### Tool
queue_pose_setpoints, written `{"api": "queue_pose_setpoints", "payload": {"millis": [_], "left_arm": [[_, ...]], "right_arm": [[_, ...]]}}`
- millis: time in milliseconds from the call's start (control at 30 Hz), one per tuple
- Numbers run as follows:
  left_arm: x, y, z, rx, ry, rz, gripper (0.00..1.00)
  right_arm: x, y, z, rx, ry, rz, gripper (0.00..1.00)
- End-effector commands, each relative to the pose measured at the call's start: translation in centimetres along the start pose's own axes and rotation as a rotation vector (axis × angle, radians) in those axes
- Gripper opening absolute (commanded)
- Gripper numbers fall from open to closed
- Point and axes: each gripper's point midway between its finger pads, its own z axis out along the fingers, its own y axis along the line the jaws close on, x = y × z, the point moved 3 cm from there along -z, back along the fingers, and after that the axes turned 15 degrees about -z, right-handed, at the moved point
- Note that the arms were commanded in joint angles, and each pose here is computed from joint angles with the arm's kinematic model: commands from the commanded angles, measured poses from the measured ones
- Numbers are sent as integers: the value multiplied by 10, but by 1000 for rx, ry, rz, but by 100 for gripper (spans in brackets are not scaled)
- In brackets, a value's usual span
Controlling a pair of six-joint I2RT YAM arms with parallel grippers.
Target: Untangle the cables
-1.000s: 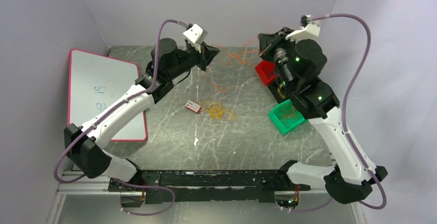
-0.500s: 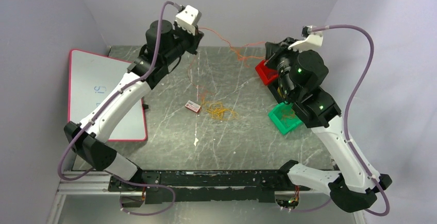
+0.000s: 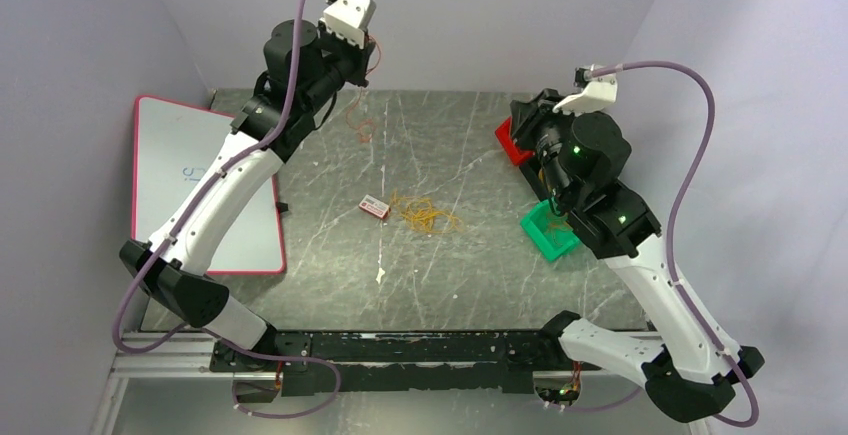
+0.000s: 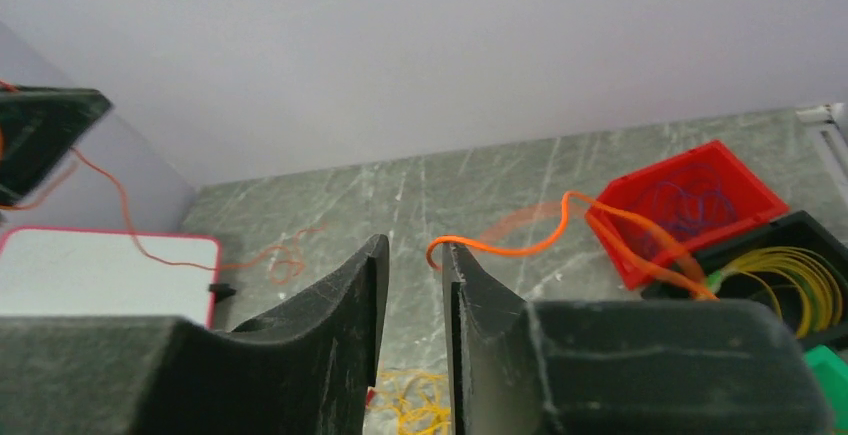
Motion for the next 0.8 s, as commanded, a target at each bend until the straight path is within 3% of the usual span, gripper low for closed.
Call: {"api": "queue_pose_setpoints", "payload": {"millis": [0, 200, 567, 767], "left_arm": [[-18, 1, -4, -11, -30, 23, 7], [-18, -5, -9, 26, -34, 9, 7], [27, -34, 3, 208, 105, -105, 7], [26, -37, 2, 220, 101, -130, 7]], "right_arm": [[8, -11, -1, 64, 22, -24, 23], [12, -17, -3, 107, 52, -15, 0], [30, -35, -13, 216, 142, -11, 0], [50, -16, -1, 127, 231, -55, 3]]}}
